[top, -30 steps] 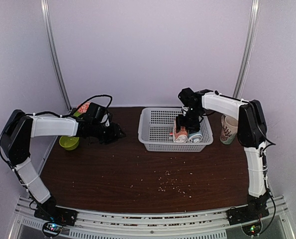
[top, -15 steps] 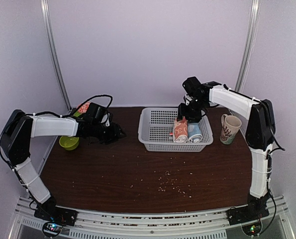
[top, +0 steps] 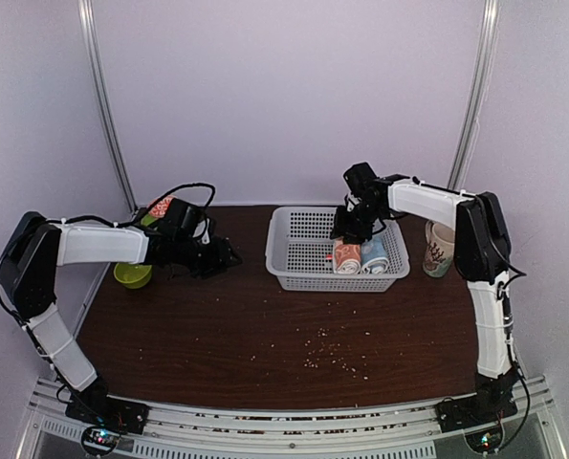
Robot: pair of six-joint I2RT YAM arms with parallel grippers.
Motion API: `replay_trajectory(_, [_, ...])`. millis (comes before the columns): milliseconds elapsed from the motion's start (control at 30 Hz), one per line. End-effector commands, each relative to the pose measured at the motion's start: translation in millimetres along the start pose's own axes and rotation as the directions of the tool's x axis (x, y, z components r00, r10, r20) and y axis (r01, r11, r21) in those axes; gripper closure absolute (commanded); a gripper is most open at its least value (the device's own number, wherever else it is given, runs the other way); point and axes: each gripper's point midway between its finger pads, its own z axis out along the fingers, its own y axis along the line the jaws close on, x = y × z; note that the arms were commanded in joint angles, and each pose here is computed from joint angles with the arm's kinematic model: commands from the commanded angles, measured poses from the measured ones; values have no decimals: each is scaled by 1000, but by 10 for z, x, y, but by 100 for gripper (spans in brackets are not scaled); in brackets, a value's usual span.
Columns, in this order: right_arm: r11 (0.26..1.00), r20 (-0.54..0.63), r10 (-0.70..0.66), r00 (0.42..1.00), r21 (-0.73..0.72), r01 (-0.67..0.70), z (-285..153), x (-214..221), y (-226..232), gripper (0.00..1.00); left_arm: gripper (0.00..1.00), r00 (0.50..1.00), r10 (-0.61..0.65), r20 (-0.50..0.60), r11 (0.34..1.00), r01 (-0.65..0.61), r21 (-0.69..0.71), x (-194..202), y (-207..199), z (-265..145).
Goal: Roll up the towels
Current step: Adjust the towel in the bin.
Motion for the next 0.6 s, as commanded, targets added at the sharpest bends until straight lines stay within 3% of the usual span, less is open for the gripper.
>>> replay_trajectory(0, [1000,-21,11,1000,14,-10,116,15,-98,59,50,1000,12,24,1000,-13,28,-52,-45,-69])
replay_trajectory(233, [998,-20,-35,999,-52,34,-69,-49,89,48,50,999,20,29,999,-21,27,-29,-42,-138])
replay_trajectory(400, [986,120,-87,989,-131,103,-813,-310,417,34,50,997,47,62,999,-48,13,-66,-60,-279])
replay_trajectory(567, [966,274,-152,950,-161,201,-1634,-282,638,31,50,995,67,73,998,-67,-5,-86,-62,-364])
